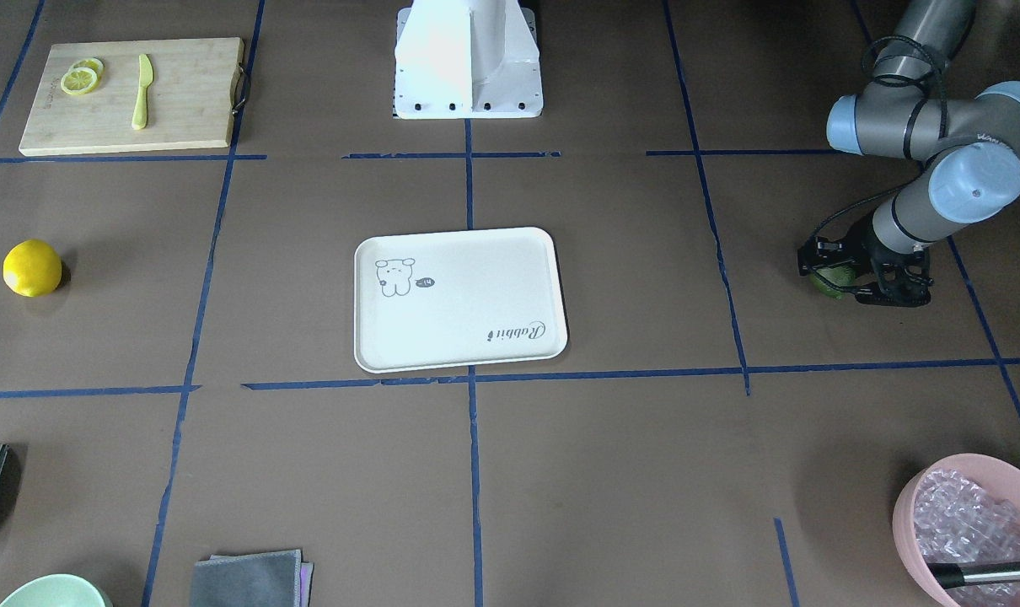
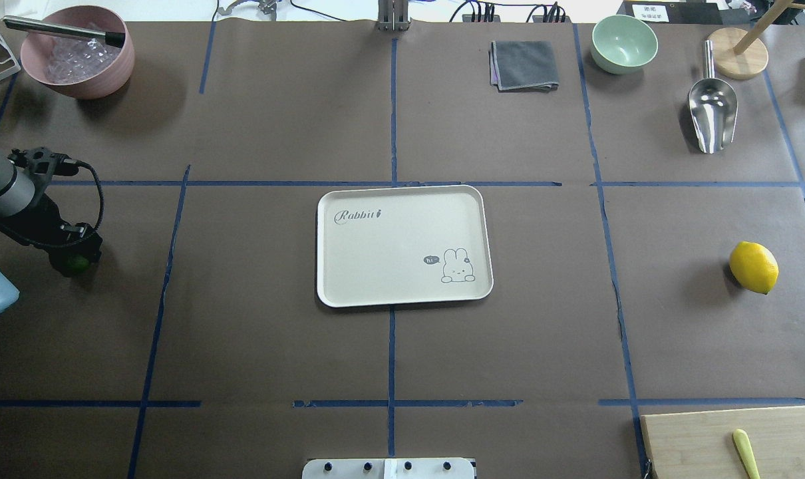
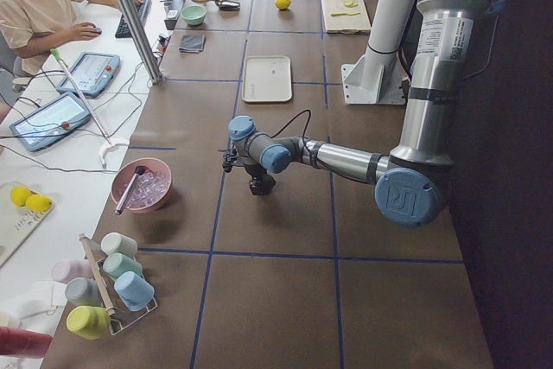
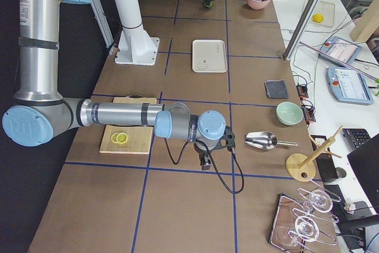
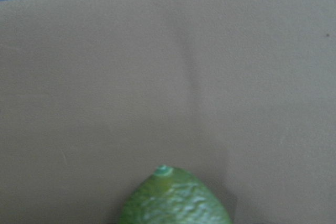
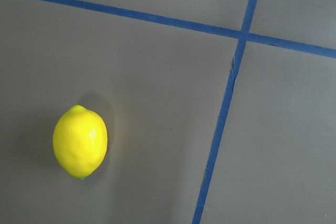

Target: Place all lemons on tray

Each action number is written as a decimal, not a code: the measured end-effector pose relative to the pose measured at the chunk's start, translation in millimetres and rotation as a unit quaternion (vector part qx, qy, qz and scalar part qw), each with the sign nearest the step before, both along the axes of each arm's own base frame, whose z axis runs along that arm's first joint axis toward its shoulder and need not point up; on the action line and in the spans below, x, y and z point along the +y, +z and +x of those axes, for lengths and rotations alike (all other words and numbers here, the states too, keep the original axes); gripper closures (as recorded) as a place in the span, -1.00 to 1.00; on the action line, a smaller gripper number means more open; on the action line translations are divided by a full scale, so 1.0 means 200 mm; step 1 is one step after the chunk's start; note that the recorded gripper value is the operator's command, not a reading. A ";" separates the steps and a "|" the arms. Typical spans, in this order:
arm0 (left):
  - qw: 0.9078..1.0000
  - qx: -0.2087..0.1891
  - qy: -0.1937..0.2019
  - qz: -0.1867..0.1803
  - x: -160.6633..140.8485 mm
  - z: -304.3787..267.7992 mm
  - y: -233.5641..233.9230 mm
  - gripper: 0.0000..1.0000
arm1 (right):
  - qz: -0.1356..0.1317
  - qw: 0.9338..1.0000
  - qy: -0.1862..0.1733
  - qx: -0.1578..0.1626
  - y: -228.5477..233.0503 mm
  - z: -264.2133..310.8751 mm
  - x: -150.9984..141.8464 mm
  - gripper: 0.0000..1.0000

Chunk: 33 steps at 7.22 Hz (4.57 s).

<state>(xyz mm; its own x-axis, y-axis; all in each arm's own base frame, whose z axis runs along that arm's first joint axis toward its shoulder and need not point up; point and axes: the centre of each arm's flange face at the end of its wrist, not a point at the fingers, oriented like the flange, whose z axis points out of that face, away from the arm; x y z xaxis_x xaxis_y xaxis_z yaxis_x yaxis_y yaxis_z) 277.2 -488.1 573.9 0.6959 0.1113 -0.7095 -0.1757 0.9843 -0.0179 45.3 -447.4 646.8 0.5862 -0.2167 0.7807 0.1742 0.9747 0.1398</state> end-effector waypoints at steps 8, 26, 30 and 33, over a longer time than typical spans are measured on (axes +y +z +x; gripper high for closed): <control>0.985 0.106 -0.111 -0.077 0.16 1.22 -1.63 0.94 | 0.000 1.000 -0.002 -0.005 0.00 -0.01 0.00 -1.00; 0.984 0.090 -0.156 0.020 0.09 0.67 -1.58 -0.99 | -0.031 0.999 0.022 -0.015 -0.10 -0.27 -0.06 -0.98; 0.988 0.061 -0.138 0.038 0.08 0.55 -1.49 -1.00 | -0.039 0.994 0.095 0.031 -0.13 -0.79 -0.05 -0.98; 0.990 0.042 -0.121 0.055 0.09 0.48 -1.42 -0.99 | -0.029 0.996 0.082 0.028 -0.13 -0.94 -0.02 -0.98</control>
<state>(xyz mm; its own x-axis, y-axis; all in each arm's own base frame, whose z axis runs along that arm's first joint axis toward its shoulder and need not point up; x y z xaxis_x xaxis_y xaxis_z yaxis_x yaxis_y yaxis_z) 372.9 -470.9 289.7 0.6501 0.0279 -0.7593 0.0695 0.9930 0.0960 -142.5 -451.9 619.9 0.6531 -0.0698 0.7540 0.0187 0.9969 0.0761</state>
